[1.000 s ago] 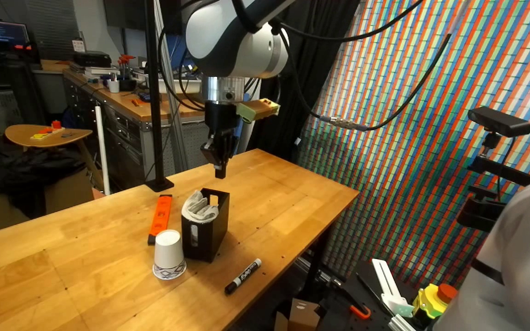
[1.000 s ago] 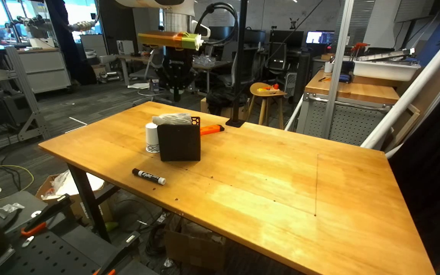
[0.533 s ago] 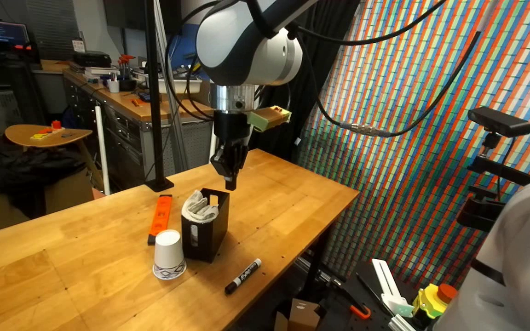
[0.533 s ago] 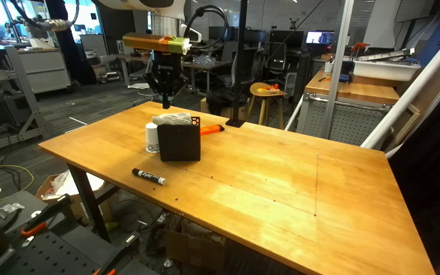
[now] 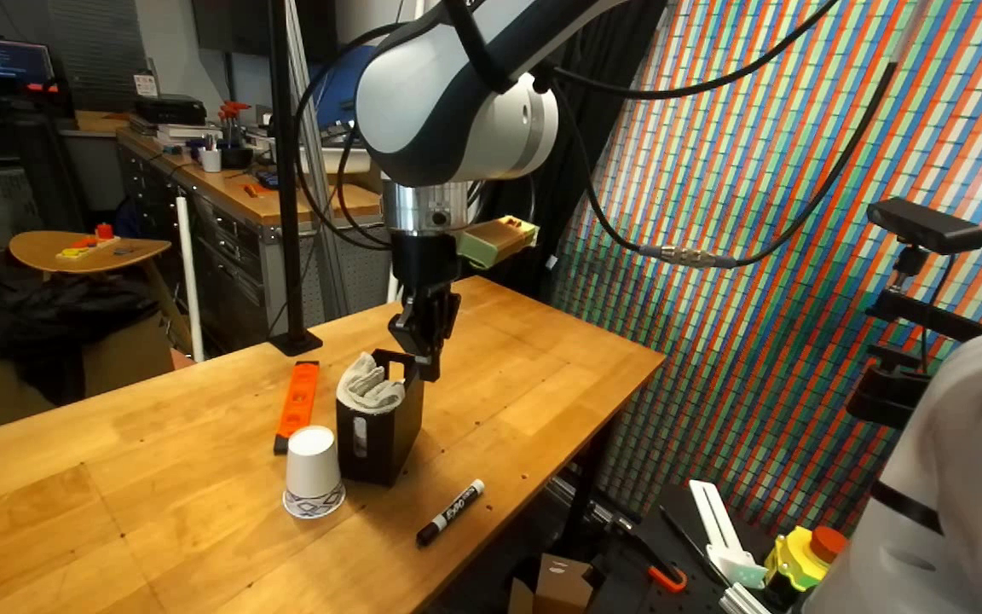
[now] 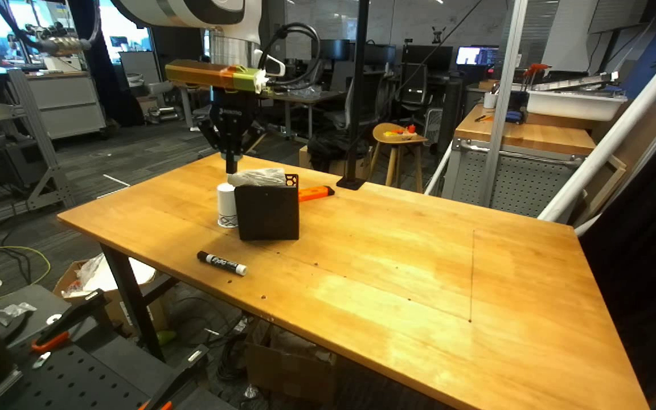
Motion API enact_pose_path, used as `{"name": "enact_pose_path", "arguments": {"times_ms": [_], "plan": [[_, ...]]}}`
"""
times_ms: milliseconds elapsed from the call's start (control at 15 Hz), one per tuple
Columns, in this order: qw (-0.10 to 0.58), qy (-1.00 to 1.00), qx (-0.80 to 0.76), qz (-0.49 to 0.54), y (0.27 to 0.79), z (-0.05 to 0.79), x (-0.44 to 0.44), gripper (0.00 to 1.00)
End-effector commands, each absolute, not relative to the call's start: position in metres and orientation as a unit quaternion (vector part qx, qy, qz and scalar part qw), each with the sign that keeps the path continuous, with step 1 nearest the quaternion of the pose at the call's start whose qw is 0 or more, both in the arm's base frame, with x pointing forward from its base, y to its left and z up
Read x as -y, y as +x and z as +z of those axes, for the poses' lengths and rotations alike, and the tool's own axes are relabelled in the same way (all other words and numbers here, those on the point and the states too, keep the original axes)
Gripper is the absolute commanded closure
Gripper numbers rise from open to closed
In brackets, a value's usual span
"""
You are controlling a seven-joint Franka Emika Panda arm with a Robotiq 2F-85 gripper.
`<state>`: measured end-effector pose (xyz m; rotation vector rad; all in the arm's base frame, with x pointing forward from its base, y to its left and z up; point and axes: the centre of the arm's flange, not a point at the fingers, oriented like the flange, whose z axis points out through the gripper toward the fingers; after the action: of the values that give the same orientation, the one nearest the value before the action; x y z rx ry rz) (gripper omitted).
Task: Pick up the towel and put it in the box
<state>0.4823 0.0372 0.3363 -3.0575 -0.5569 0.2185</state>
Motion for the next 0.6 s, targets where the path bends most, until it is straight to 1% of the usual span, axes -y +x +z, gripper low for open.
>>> {"name": "enact_pose_path", "arguments": {"times_ms": [0,533], "plan": [[0.005,-0.981,0.183,0.066,0.475,0.340,-0.044,0.99],[0.008,-0.977,0.197,0.077,0.476,0.329,-0.058,0.99]]}}
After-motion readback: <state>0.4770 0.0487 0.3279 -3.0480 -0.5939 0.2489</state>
